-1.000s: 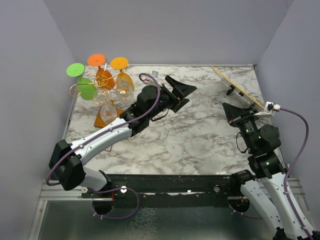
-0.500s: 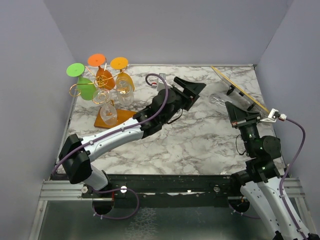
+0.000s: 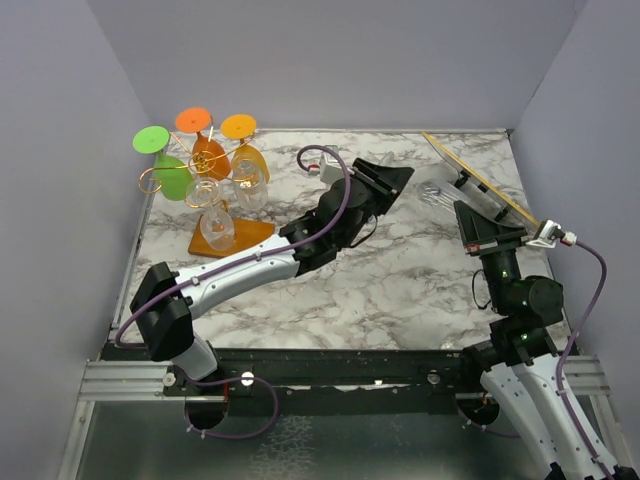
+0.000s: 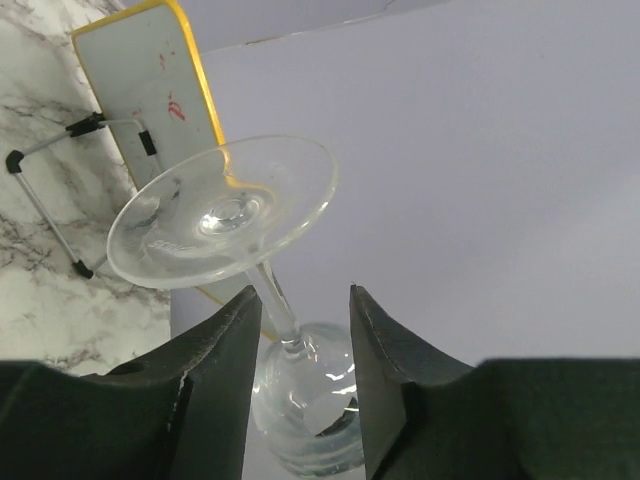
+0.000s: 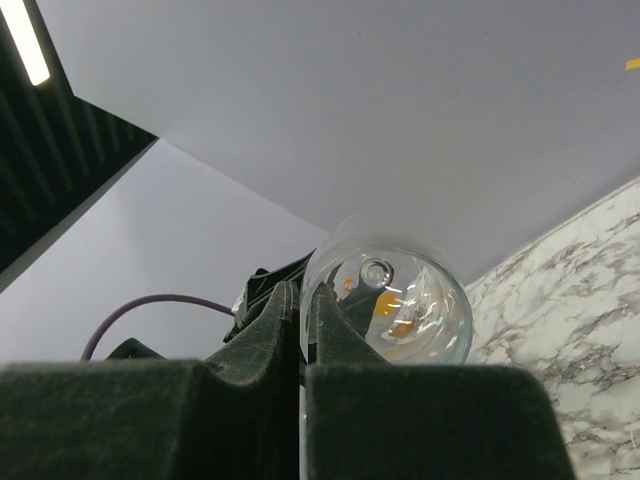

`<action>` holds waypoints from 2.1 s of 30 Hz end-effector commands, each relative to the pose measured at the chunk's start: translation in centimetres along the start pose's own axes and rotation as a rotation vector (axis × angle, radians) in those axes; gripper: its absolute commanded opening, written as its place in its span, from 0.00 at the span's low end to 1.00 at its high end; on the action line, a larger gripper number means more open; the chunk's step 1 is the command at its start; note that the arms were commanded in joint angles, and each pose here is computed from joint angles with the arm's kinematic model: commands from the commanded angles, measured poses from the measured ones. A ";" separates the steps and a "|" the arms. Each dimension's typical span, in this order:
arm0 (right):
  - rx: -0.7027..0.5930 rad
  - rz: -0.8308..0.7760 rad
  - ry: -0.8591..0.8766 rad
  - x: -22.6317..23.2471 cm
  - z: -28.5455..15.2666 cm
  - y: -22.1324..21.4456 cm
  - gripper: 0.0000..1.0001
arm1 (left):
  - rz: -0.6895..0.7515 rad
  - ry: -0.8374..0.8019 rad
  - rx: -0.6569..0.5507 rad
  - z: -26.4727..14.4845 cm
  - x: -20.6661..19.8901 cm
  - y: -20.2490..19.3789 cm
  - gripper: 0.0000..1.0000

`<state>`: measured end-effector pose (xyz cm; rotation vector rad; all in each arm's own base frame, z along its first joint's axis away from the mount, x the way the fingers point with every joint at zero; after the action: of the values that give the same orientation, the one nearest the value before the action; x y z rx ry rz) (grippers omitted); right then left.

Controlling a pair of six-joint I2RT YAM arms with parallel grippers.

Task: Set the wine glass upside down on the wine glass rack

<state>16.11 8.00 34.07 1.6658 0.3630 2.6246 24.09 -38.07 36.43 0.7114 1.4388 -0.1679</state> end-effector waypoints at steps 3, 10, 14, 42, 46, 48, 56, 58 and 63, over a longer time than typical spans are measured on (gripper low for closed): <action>0.006 0.059 0.114 1.9 -0.2 0.1 0.01 | 0.020 -0.046 -0.073 0.8 -2.3 0.8 0.39; 0.013 0.074 0.126 1.8 -0.2 0.0 0.01 | 0.005 -0.074 -0.008 1.3 -2.8 -0.1 0.34; 0.017 0.083 0.130 1.6 -0.2 -0.1 0.01 | -0.013 -0.104 0.053 1.3 -3.3 -0.8 0.30; 0.121 -0.576 -0.107 5.4 0.4 2.5 0.88 | 1.115 -0.686 -0.007 -3.7 -6.0 6.0 0.00; 0.269 -0.702 0.020 8.0 1.3 1.9 0.90 | 1.179 -0.807 0.065 -4.2 -5.3 7.4 0.00; 0.366 -0.735 0.062 8.5 1.9 1.2 0.90 | 1.212 -0.884 0.101 -4.7 -5.2 7.8 0.00; 0.607 -0.655 0.235 10.6 4.2 -1.0 0.90 | 1.310 -0.954 0.223 -5.4 -5.0 9.9 0.00; 0.623 -0.617 0.237 10.7 4.6 -1.3 0.90 | 1.341 -0.925 0.249 -5.6 -5.4 10.7 0.00; 0.651 -0.496 0.205 10.5 6.1 -2.0 0.89 | 1.394 -0.828 0.309 -7.1 -5.9 12.4 0.00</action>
<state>17.20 11.62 44.08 1.1751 1.4961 2.2784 25.24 -28.64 44.04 1.4606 0.0021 0.3430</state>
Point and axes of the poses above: each gripper's point midway between its finger pads, its own z axis out along the fingers, its own x axis along the line the jaws close on, y = z × x, the point moved 8 cm from there along -z, back along the fingers, and after that the axes turned 9 degrees about z, right-handed, at the moved point
